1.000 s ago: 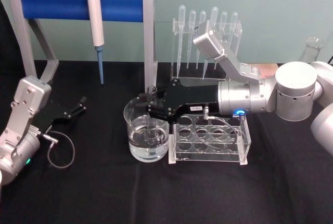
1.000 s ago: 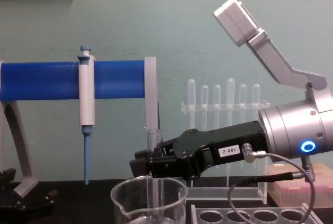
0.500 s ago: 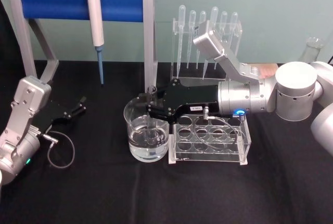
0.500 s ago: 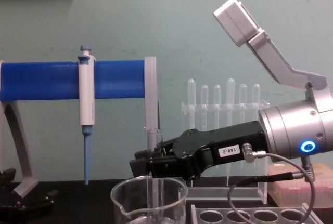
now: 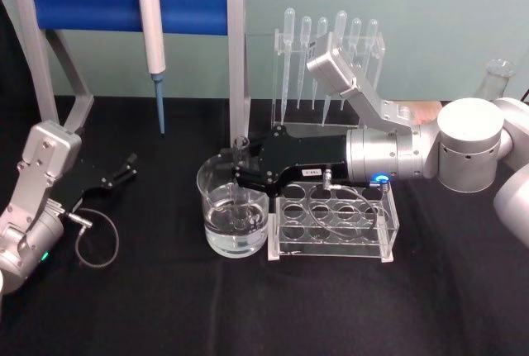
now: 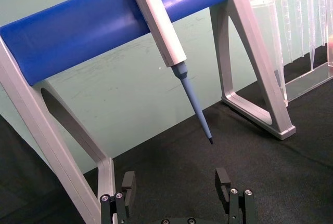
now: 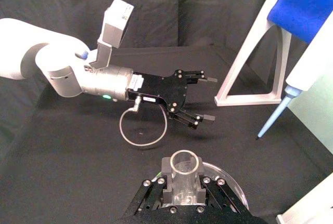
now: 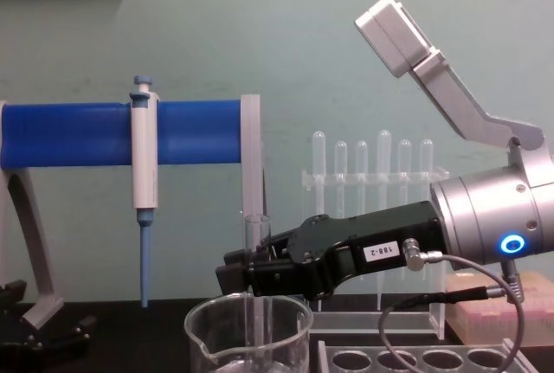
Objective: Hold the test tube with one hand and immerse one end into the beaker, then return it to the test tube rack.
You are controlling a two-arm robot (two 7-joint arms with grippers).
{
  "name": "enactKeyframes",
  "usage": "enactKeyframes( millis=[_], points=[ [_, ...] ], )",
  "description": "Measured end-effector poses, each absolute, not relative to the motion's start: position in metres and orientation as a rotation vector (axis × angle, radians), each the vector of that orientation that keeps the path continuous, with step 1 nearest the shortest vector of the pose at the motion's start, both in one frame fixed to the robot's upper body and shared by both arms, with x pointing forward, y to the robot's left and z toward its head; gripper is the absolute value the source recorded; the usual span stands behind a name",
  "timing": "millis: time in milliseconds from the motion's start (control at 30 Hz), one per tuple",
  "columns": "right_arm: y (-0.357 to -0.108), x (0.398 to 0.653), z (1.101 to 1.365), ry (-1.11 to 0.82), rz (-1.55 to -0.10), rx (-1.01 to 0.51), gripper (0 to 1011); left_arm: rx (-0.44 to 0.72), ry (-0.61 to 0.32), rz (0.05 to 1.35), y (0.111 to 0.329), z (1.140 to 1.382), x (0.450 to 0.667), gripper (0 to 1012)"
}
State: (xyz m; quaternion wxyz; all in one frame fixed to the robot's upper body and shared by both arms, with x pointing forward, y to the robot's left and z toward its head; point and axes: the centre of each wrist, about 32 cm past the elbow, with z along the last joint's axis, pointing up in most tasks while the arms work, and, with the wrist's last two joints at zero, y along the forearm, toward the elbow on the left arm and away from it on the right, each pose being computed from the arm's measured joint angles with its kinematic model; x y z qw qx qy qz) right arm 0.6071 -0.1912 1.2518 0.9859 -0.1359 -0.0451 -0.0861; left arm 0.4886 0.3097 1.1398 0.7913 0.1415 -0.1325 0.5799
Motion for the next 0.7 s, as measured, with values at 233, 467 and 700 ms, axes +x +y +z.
enactKeyframes(
  millis=[233, 467, 700],
  points=[
    [-0.1912, 0.6071, 1.2518, -0.091, -0.173, -0.273, 226, 0.304, -0.285, 1.248, 0.3097, 1.1398, 0.4886, 1000],
    [-0.1912, 0.6071, 1.2518, -0.091, -0.173, -0.273, 226, 0.305, -0.285, 1.248, 0.3097, 1.1398, 0.4886, 1000],
    [-0.1911, 0.6071, 1.2518, -0.091, -0.173, -0.273, 226, 0.305, -0.285, 1.248, 0.3097, 1.1398, 0.4886, 1000]
  ],
)
